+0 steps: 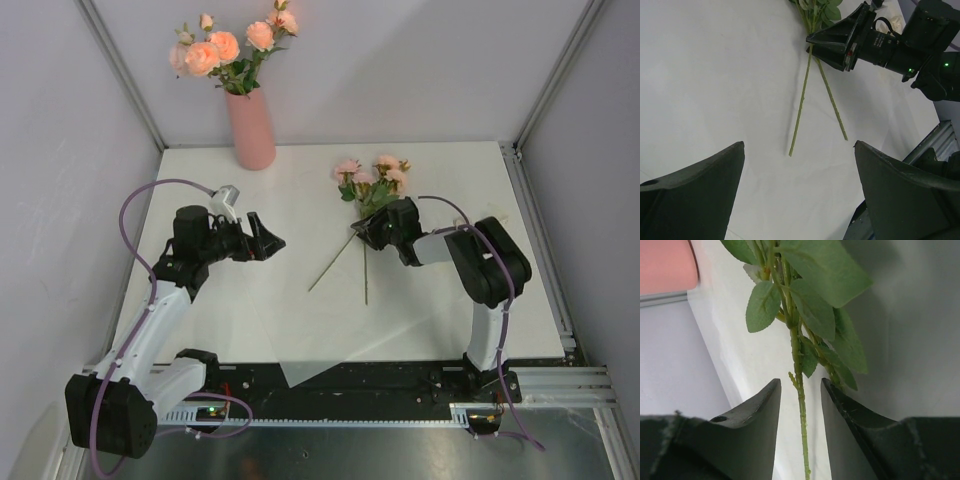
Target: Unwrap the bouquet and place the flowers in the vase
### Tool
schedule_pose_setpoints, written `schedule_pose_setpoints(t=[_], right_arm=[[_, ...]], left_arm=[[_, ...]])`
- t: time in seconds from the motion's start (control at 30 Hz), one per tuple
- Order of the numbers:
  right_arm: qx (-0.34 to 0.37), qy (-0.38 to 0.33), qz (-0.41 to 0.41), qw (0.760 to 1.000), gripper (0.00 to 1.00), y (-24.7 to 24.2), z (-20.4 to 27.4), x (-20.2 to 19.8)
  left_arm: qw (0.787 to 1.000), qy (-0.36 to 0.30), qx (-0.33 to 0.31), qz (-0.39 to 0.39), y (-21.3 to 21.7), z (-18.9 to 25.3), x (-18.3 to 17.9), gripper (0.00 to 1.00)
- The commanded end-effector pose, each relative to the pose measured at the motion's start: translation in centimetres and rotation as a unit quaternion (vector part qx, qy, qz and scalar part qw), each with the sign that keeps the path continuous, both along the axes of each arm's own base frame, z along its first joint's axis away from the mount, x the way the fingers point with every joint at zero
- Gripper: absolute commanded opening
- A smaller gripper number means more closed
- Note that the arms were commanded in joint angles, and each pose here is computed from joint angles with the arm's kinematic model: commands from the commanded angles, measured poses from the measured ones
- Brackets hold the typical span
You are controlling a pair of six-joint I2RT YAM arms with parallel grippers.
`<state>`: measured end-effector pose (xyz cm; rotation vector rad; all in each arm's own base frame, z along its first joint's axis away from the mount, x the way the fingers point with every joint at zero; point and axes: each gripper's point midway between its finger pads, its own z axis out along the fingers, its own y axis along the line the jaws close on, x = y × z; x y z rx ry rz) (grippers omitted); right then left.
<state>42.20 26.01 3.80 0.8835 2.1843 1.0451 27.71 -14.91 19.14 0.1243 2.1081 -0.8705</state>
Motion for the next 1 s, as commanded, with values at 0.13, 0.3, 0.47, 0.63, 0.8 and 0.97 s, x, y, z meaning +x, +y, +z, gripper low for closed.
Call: schedule_pose_setpoints(t=[0.13, 0.3, 0.47, 0.63, 0.8, 0.97], right_arm=[[0.032, -0.040, -0.014, 0.999, 0.32, 0.7, 1.5, 2.4], [0.027, -0.060, -0.009, 0.998, 0.11, 0.6, 3.2, 2.5], [0.011, -0.089, -0.001, 0.996, 0.01, 0.6, 6.1, 2.0], [-0.003, -0.127, 0.018, 0.992, 0.00, 0.8, 9.3, 1.1], [-0.028, -0.164, 0.015, 0.986, 0.00, -0.1, 12.4, 0.5], [-0.048, -0.250, 0.064, 0.965, 0.00, 1.0, 17.4, -1.1]], left_arm=[[0.999, -0.047, -0.004, -0.016, -0.4, 2.8, 0.1, 0.95], [0.999, -0.050, -0.004, -0.019, -0.5, 2.8, 0.0, 0.95], [0.998, -0.054, -0.005, -0.027, -0.6, 3.0, -0.2, 0.96], [0.998, -0.054, -0.003, -0.020, -0.5, 3.0, 0.0, 0.97], [0.998, -0.058, -0.007, -0.028, -0.7, 3.4, -0.2, 0.97], [0.997, -0.054, -0.032, -0.036, -1.3, 5.1, -0.1, 0.95]])
